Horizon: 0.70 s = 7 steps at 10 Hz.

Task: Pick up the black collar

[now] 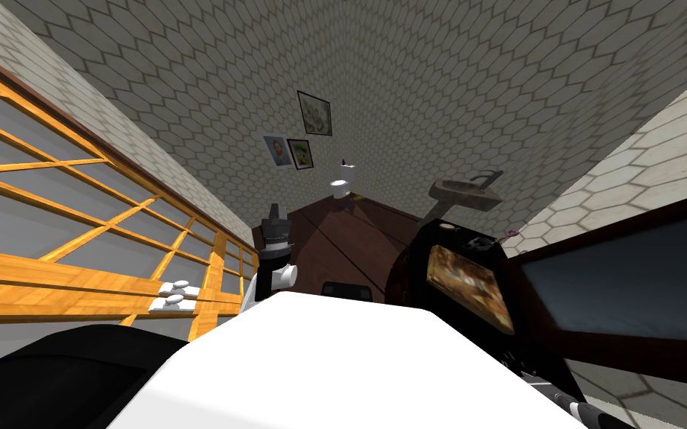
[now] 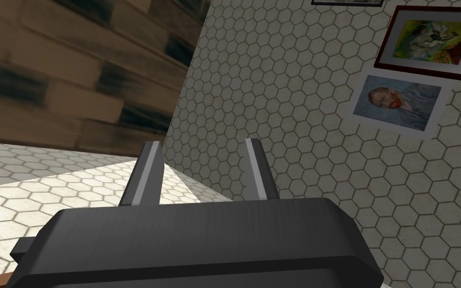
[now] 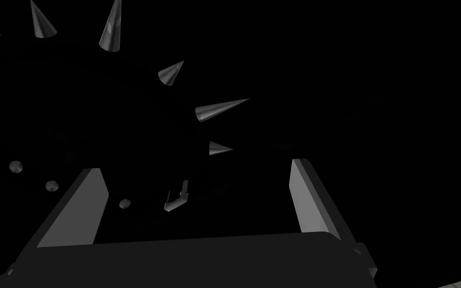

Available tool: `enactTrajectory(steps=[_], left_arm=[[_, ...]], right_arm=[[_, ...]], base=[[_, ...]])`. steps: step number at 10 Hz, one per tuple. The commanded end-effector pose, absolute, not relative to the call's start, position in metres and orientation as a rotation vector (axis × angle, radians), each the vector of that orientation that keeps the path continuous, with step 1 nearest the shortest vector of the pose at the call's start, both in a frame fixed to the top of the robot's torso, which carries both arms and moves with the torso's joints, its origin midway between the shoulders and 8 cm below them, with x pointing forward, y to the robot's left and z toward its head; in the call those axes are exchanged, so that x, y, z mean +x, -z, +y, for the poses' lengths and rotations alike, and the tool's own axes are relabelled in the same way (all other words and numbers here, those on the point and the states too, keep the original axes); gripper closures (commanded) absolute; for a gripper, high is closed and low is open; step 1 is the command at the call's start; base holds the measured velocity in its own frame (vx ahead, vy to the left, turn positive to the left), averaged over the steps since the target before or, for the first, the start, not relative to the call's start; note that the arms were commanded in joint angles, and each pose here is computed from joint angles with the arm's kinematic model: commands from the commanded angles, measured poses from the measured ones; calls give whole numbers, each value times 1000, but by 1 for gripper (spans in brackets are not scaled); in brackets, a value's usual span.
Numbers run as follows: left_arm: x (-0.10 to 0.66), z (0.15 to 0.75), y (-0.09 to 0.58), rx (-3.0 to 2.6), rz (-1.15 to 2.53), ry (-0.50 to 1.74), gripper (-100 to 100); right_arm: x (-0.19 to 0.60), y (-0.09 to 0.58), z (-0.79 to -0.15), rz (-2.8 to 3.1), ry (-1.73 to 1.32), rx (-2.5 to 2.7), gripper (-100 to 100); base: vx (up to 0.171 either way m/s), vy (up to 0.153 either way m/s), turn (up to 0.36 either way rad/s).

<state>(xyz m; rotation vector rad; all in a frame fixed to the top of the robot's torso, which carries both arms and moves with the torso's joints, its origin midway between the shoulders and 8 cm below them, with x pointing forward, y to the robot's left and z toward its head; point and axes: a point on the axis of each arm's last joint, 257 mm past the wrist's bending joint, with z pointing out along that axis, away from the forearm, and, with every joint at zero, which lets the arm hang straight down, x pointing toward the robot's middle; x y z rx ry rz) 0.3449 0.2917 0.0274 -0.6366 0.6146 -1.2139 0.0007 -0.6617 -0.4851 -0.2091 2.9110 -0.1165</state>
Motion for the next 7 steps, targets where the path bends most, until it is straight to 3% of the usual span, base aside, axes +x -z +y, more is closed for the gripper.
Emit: enactTrajectory(steps=[1,5,6,7], left_arm=[[345,292,-27,-637,615,1214,0],[345,292,-27,-637,615,1214,0],[345,292,-27,-637,615,1214,0],[345,292,-27,-637,615,1214,0]], right_arm=[[1,485,-662,2911,116,-209,100],[1,485,-661,2909,113,-202,100],[1,485,-661,2909,113,-201,0],[3,473,-670,2908,115,-222,100]], base=[[0,0,0],[0,0,-3],[0,0,0],[-4,35,-64]])
